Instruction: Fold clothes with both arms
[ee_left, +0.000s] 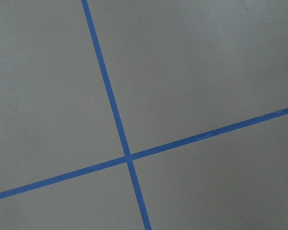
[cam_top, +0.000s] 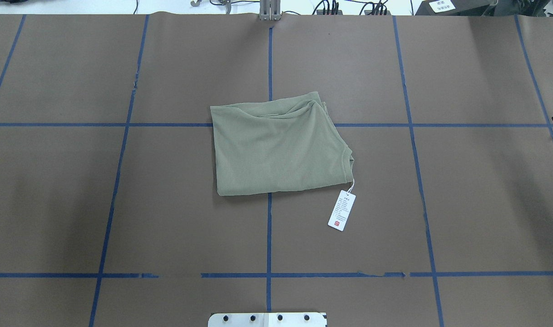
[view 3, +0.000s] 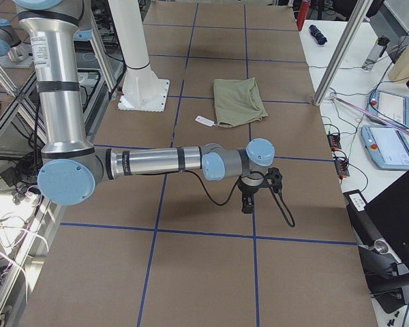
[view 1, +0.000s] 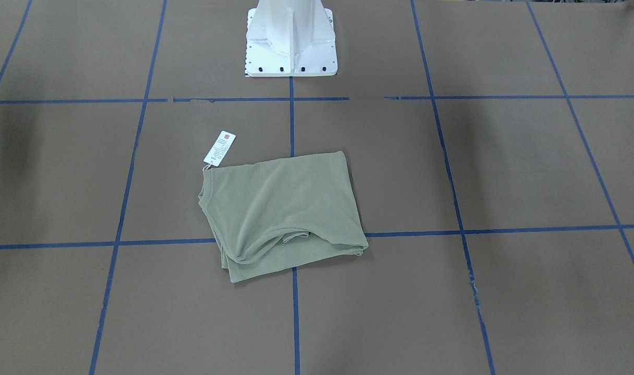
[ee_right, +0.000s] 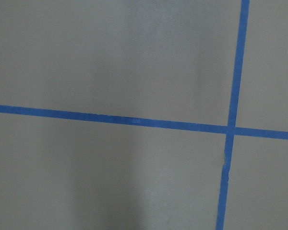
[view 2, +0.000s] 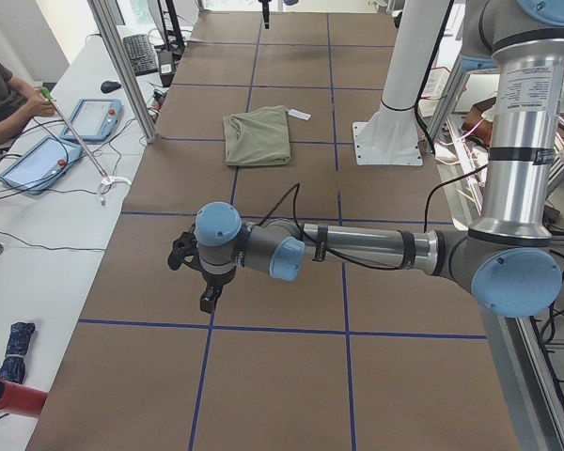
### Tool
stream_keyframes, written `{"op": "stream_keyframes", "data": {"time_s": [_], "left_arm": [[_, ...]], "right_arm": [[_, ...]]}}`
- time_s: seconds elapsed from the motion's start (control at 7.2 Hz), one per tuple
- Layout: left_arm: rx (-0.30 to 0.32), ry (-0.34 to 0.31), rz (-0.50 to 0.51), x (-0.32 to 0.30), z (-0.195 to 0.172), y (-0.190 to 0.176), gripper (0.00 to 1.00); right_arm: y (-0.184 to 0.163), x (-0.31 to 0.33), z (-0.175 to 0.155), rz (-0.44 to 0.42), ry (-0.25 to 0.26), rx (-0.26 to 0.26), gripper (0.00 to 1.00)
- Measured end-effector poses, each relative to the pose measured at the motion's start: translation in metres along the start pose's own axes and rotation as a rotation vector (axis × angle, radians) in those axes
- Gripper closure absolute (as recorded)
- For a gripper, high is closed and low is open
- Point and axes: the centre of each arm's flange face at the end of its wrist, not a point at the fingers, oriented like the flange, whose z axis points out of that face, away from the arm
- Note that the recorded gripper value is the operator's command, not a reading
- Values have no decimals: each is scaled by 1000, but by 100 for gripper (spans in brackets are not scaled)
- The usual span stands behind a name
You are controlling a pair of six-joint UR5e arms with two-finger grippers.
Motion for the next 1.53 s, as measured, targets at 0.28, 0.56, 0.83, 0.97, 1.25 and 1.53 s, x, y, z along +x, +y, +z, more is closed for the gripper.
{"op": "stream_keyframes", "data": {"time_s": [0.28,0.56,0.83,0.97,1.25,1.53], "left_arm": [[-37,-3,-56,-7,2,-1,0],[-47,-4,-77,-8,-4,-4,0],[-33,-4,-64,0,-12,-9,0],[-19,-6,-51,7,-19,-10,0],[-16,-3,-47,10,-22,-7,0],[-20,0,-52,8,-21,-5,0]], "right_arm": [[0,0,-1,0,-4,-1,0],[-4,-2,-4,27,-9,-24,0],[-17,-5,-23,87,3,-60,0],[-16,-1,-27,98,9,-68,0],[-2,17,-21,58,13,-86,0],[13,33,-16,36,13,-91,0]]}}
